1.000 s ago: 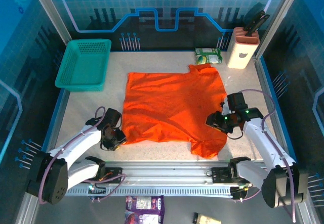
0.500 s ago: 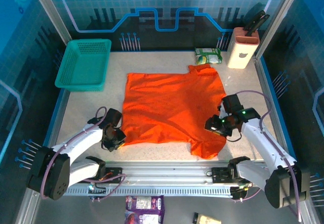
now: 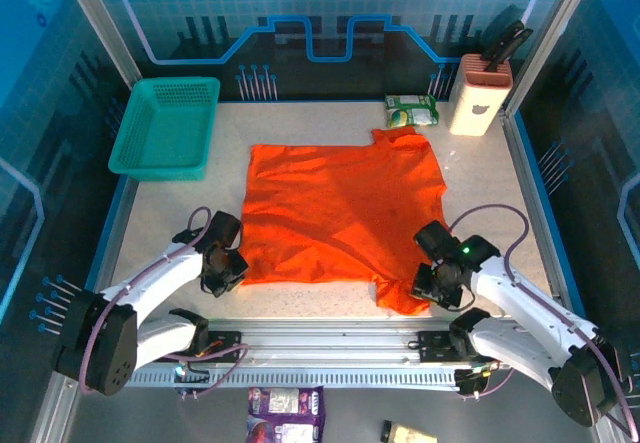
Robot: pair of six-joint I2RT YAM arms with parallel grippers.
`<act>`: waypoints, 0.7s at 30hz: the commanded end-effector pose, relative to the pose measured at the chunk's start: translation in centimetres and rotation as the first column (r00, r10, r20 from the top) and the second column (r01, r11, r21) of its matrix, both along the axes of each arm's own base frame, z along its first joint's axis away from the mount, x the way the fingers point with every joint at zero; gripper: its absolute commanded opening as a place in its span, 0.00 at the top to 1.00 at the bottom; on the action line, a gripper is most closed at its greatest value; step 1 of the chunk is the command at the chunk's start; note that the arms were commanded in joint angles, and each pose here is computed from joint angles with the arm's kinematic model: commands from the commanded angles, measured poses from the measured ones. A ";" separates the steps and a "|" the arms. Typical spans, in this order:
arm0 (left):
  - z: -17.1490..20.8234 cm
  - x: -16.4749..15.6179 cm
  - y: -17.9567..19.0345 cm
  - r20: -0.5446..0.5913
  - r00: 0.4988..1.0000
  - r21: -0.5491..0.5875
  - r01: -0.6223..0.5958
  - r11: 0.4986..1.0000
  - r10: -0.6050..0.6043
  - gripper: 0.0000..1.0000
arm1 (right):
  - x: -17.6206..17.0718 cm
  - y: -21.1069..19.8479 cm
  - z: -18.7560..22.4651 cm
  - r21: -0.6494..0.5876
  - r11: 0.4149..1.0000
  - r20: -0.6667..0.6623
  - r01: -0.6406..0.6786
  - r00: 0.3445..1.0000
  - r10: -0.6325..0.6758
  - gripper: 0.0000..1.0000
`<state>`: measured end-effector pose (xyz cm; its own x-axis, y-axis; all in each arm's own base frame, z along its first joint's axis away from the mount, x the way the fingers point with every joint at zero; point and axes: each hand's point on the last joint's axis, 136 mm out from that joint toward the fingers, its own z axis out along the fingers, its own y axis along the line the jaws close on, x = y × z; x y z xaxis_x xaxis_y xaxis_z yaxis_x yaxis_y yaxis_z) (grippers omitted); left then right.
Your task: Fold the inside-out t-shirt
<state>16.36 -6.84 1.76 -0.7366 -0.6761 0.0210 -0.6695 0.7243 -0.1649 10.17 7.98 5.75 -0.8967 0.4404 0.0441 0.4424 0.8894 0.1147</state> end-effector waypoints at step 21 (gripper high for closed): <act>0.7 0.0 0.4 0.008 1.000 0.025 0.017 1.000 -0.017 1.00 | -1.4 0.9 -4.8 0.057 0.936 -0.092 0.347 0.936 -0.341 0.70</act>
<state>16.32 -6.75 1.91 -0.7358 -0.6769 0.0195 -0.6707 0.7245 -0.1588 8.77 8.51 1.52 -0.6995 0.7018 0.1345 0.7146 0.6884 0.1244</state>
